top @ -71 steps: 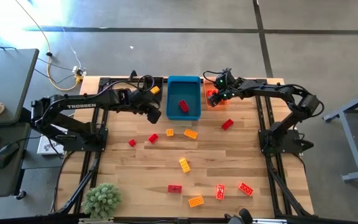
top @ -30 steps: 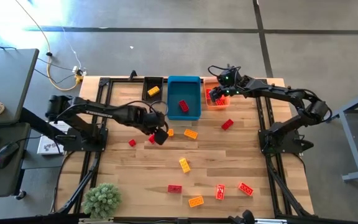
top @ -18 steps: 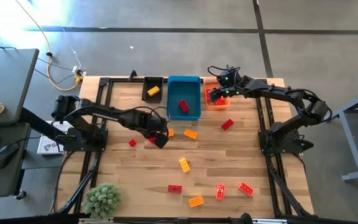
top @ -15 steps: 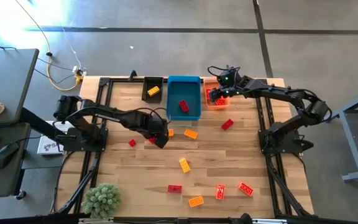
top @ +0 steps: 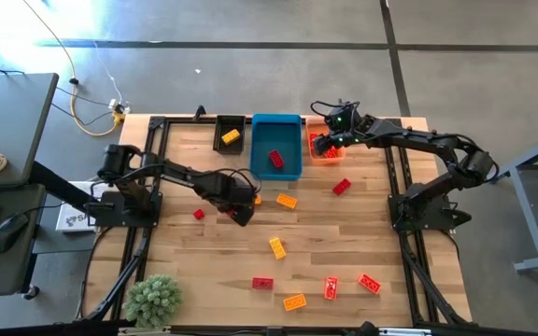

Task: Sort & place blocks by color
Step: Put the red game piece into the blue bin

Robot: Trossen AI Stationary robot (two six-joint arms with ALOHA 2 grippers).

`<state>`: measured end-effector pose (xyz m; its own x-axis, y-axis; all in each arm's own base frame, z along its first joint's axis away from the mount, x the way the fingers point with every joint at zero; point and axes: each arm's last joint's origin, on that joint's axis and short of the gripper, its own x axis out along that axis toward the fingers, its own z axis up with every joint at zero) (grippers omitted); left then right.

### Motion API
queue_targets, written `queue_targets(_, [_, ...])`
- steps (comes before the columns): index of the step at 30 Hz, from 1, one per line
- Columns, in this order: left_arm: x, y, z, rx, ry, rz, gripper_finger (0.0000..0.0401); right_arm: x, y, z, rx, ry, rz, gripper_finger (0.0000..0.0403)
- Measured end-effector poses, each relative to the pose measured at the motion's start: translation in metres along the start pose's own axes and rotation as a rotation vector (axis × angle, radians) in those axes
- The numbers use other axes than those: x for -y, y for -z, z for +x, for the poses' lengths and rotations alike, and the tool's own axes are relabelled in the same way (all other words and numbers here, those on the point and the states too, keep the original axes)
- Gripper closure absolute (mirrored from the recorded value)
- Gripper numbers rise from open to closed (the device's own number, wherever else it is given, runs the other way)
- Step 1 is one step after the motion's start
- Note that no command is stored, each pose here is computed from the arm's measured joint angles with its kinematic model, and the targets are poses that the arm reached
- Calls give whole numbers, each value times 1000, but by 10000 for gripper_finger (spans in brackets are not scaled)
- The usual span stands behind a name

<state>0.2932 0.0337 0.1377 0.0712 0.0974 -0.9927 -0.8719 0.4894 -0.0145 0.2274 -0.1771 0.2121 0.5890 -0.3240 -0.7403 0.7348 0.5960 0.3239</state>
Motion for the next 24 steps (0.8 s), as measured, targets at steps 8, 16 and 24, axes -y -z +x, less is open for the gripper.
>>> queue_targets(8, [6, 5, 4, 6, -14, 28, 200, 1, 3, 0, -32, 4, -12, 201])
queue_targets(16, [9, 4, 2, 5, 6, 39, 292, 1, 4, 0, -48, 7, -39, 201])
queue_targets(24, [23, -14, -15, 45, 89, 12, 292, 1, 4, 0, -50, -2, -85, 201])
